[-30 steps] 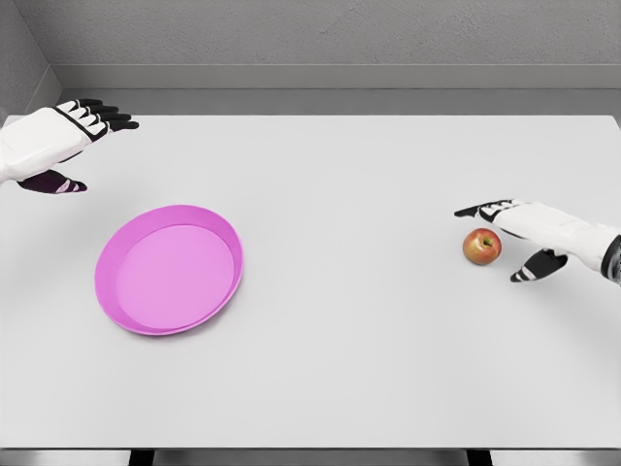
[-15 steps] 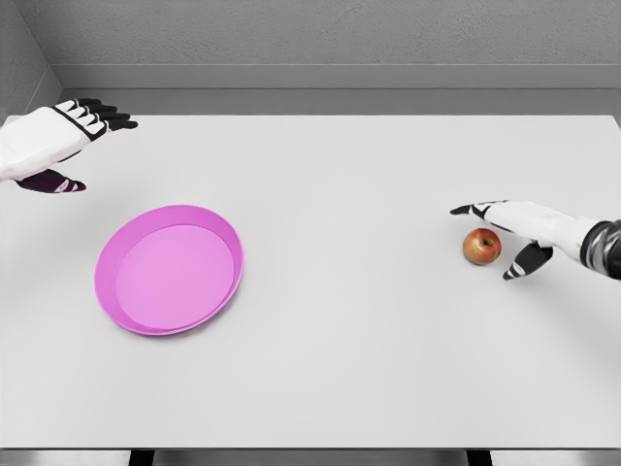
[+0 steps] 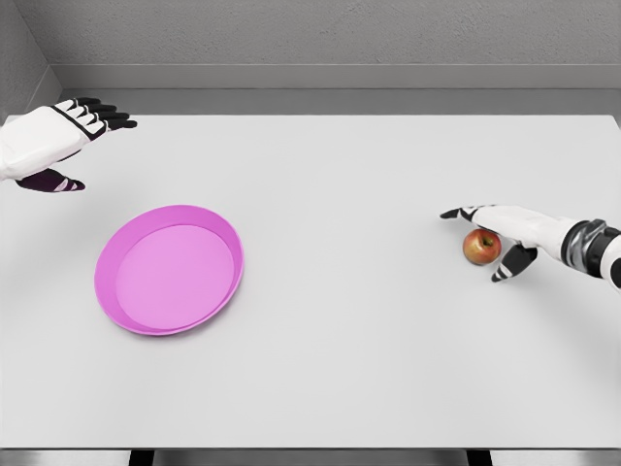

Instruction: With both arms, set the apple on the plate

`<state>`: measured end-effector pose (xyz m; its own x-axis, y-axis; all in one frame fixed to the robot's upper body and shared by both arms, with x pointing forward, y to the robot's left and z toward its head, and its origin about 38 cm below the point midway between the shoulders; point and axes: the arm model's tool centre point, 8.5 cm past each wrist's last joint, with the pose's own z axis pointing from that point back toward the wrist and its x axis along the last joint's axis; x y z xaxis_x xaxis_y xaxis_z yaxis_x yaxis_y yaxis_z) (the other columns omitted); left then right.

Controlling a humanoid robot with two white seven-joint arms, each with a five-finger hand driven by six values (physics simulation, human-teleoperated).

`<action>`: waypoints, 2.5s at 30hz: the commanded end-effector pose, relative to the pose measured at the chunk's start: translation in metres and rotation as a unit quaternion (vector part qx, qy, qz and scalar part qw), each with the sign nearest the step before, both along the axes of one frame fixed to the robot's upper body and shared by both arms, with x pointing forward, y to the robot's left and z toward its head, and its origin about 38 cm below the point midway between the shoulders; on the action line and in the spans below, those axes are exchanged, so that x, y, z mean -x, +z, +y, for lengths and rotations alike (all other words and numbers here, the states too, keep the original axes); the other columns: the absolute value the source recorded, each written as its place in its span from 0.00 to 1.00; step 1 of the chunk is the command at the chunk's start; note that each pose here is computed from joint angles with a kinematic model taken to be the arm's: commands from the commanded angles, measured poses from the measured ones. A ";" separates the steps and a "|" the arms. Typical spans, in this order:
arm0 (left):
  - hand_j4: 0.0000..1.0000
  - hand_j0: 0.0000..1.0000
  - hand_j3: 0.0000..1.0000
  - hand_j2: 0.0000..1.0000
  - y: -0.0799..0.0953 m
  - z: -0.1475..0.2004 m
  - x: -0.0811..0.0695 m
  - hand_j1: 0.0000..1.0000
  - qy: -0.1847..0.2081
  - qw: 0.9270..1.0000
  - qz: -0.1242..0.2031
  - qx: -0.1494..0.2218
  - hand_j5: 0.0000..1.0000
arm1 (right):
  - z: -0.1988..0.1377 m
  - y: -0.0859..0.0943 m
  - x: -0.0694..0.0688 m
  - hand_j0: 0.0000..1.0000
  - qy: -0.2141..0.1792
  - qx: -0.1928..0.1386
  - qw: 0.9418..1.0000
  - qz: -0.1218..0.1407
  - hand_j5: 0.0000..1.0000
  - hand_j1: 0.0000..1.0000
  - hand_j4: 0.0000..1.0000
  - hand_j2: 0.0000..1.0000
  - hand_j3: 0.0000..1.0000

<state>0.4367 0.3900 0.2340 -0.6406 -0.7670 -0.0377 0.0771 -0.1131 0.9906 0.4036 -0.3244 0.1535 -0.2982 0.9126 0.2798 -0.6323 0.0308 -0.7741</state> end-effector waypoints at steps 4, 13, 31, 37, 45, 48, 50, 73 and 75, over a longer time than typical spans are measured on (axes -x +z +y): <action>1.00 1.00 1.00 1.00 0.001 0.000 0.000 1.00 0.000 1.000 -0.001 0.003 1.00 | -0.001 -0.001 0.000 0.65 -0.001 0.001 1.000 0.001 0.65 0.65 0.65 0.65 0.65; 1.00 1.00 1.00 1.00 0.001 0.000 0.000 1.00 0.000 1.000 0.000 0.003 1.00 | 0.000 -0.002 0.002 0.55 0.007 0.007 1.000 0.015 0.55 0.55 0.55 0.55 0.55; 1.00 1.00 1.00 1.00 0.001 0.001 0.000 1.00 0.001 1.000 -0.001 0.003 1.00 | 0.012 0.020 -0.003 0.52 0.026 0.003 1.000 -0.009 0.52 0.52 0.52 0.52 0.52; 1.00 1.00 1.00 1.00 0.001 0.001 0.000 1.00 0.001 1.000 -0.001 0.002 1.00 | 0.039 0.039 0.000 0.52 0.065 -0.014 0.997 -0.035 0.52 0.52 0.52 0.52 0.52; 1.00 1.00 1.00 1.00 0.001 0.002 0.000 1.00 0.003 1.000 -0.001 0.002 1.00 | 0.057 0.041 0.000 0.51 0.103 -0.033 0.993 -0.048 0.51 0.51 0.51 0.51 0.51; 1.00 1.00 1.00 1.00 0.001 0.003 0.000 1.00 0.004 1.000 -0.001 0.002 1.00 | 0.069 0.042 0.001 0.51 0.126 -0.046 0.989 -0.054 0.51 0.51 0.51 0.51 0.51; 1.00 1.00 1.00 1.00 0.001 0.003 0.000 1.00 0.004 1.000 -0.001 0.002 1.00 | 0.078 0.040 0.003 0.51 0.142 -0.055 0.987 -0.056 0.51 0.51 0.51 0.51 0.51; 1.00 1.00 1.00 1.00 0.002 0.003 -0.001 1.00 0.005 1.000 -0.001 0.003 1.00 | 0.145 0.032 0.015 0.53 0.257 -0.088 0.961 -0.057 0.53 0.53 0.53 0.53 0.53; 1.00 1.00 1.00 1.00 0.002 0.003 -0.001 1.00 0.005 1.000 -0.001 0.003 1.00 | 0.146 0.032 0.015 0.79 0.256 -0.088 0.961 -0.056 0.79 0.79 0.79 0.79 0.79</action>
<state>0.4373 0.3930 0.2348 -0.6341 -0.7722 -0.0390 0.0771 -0.1133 0.9906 0.3891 -0.1793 0.1859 -0.7349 0.5797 0.3518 -0.5088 -0.1283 -0.8513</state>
